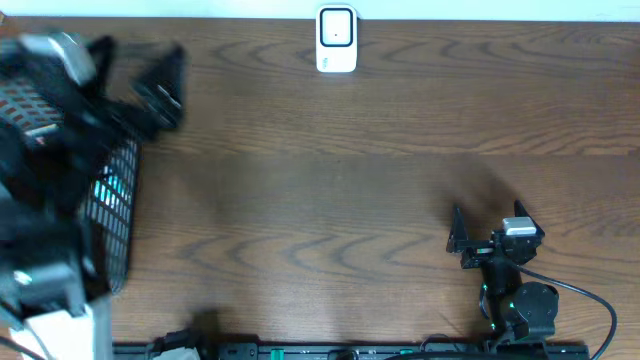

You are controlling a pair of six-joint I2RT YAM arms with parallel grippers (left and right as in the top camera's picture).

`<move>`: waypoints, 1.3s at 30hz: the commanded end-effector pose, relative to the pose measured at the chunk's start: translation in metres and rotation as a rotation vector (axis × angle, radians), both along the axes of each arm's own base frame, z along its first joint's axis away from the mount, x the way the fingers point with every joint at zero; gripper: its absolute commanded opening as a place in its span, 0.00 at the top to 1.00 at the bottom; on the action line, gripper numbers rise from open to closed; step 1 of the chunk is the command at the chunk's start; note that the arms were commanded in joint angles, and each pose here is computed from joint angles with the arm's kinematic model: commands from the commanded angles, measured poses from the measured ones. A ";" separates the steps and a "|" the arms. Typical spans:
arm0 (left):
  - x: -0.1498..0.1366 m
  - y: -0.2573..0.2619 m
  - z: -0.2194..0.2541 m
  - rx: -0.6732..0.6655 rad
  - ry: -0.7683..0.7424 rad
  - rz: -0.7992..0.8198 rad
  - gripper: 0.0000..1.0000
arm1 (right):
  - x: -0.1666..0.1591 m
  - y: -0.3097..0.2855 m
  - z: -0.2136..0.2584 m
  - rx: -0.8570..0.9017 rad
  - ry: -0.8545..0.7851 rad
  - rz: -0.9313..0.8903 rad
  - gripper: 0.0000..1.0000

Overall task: Scan the item barcode
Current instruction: 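Reach the left gripper into the basket toward the green wet-wipe pack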

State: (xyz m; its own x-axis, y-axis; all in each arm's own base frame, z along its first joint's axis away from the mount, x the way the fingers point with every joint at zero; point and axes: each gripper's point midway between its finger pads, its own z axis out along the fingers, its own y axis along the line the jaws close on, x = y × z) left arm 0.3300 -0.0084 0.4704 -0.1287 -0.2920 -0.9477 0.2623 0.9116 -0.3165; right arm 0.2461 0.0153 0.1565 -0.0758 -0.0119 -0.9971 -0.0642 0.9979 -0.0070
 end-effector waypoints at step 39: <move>-0.026 0.244 -0.262 0.094 1.109 0.783 0.02 | 0.000 -0.001 -0.001 0.014 0.002 -0.004 0.01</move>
